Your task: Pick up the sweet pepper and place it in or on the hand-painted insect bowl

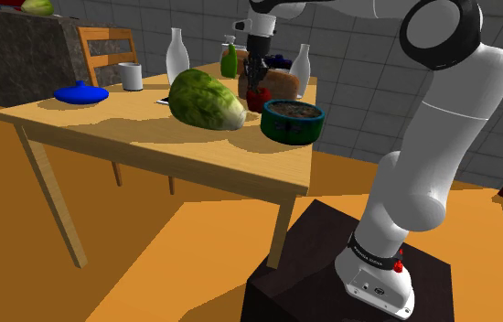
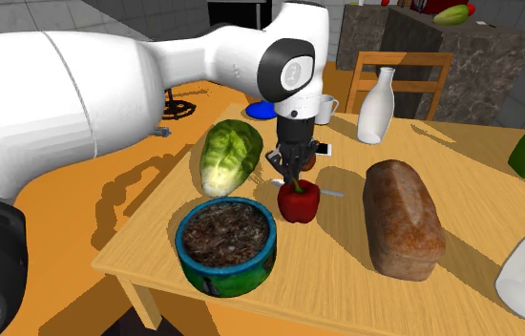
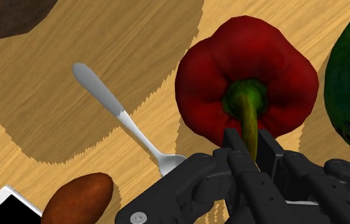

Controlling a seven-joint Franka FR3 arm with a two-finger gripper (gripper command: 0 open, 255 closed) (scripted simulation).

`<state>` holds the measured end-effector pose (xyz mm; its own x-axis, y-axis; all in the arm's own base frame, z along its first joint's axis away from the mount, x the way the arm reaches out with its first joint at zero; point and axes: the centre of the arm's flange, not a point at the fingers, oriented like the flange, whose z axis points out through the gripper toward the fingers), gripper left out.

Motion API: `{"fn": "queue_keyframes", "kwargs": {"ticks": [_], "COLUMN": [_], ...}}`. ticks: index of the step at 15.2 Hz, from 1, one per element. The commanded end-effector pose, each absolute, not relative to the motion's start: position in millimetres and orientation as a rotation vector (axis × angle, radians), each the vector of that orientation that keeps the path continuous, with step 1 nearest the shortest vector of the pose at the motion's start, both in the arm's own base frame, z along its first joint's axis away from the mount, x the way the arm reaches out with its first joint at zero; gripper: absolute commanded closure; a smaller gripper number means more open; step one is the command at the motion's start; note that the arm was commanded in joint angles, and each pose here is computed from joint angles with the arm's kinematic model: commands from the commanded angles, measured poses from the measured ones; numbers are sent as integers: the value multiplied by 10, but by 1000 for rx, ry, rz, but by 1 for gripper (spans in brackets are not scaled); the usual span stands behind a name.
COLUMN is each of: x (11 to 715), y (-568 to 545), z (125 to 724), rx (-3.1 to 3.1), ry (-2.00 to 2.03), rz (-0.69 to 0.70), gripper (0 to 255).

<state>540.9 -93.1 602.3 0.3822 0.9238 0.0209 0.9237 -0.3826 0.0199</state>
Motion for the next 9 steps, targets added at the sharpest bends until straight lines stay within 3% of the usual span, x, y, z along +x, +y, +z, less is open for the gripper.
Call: {"fn": "queue_keyframes", "kwargs": {"ticks": [1,9], "x": [5403,5403], "y": [-931,-931], "z": [6132,6555], "rx": [2607,2607], "ry": [1743,1743], "rz": [45,45], "gripper": [255,255]}}
